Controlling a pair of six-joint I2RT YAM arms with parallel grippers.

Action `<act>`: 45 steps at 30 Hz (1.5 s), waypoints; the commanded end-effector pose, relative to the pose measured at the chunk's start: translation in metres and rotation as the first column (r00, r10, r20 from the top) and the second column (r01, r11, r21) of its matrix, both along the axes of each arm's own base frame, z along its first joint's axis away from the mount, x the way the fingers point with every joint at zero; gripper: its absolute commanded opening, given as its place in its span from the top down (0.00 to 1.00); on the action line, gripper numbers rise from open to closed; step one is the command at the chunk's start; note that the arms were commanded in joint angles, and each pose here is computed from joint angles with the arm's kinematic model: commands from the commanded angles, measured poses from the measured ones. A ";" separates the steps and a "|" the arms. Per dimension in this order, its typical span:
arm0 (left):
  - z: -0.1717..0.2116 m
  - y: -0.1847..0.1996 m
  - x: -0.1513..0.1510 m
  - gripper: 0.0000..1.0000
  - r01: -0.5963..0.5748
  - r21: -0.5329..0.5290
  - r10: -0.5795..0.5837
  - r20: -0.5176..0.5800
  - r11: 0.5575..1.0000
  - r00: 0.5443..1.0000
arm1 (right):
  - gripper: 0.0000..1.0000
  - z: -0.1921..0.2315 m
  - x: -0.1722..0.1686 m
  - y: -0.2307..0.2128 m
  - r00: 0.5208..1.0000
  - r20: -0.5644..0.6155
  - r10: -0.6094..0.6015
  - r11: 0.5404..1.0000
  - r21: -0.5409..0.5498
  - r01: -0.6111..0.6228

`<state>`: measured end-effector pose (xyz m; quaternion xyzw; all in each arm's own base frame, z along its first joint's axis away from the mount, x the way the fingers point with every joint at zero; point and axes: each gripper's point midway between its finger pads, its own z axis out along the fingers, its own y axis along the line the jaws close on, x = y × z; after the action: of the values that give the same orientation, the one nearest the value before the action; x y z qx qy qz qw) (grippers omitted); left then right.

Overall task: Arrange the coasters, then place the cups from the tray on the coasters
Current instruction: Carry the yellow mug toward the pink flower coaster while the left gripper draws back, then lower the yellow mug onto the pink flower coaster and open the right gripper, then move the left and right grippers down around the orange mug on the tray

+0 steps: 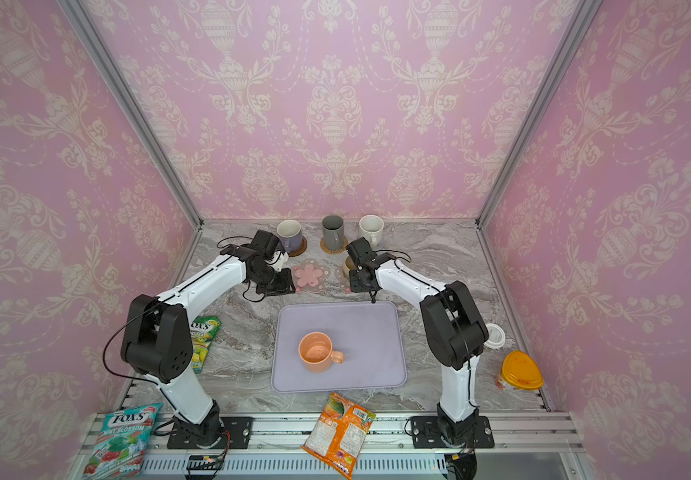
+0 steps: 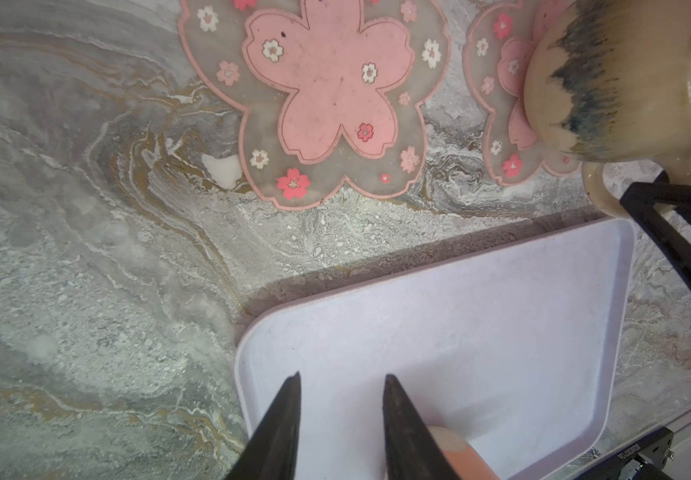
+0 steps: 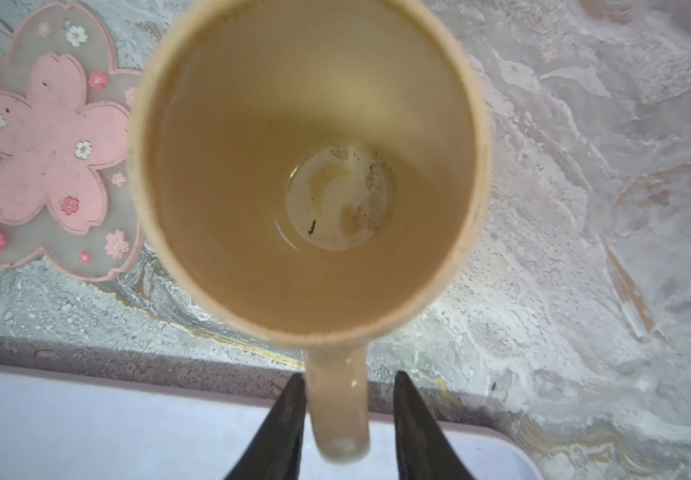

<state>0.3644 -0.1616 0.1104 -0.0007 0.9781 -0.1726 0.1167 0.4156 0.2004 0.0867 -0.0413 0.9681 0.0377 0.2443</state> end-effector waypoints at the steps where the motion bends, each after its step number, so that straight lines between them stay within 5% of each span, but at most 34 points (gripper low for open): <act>1: 0.005 0.004 -0.013 0.64 -0.008 -0.006 0.008 -0.018 1.000 1.000 | 0.63 0.023 -0.004 -0.005 0.999 0.045 -0.028 0.999 0.035 0.026; 23: -0.001 0.017 -0.091 0.63 0.027 0.153 -0.017 -0.063 0.988 0.998 | 0.59 0.062 -0.098 -0.062 0.986 0.140 -0.089 0.995 0.058 0.082; 34: -0.023 0.019 -0.137 0.63 0.044 0.223 -0.020 -0.107 0.974 0.994 | 0.58 0.043 -0.143 -0.061 0.992 0.118 -0.045 0.998 0.053 0.039; 45: -0.046 0.004 -0.171 0.62 0.029 0.132 -0.007 -0.166 0.991 0.986 | 0.56 0.024 -0.154 -0.024 0.997 0.066 0.035 0.989 0.144 -0.044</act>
<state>0.2022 -0.1482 0.0694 0.0168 0.9955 -0.0835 0.0420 0.2630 0.1630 0.1154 -0.0444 0.9538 0.0861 0.2845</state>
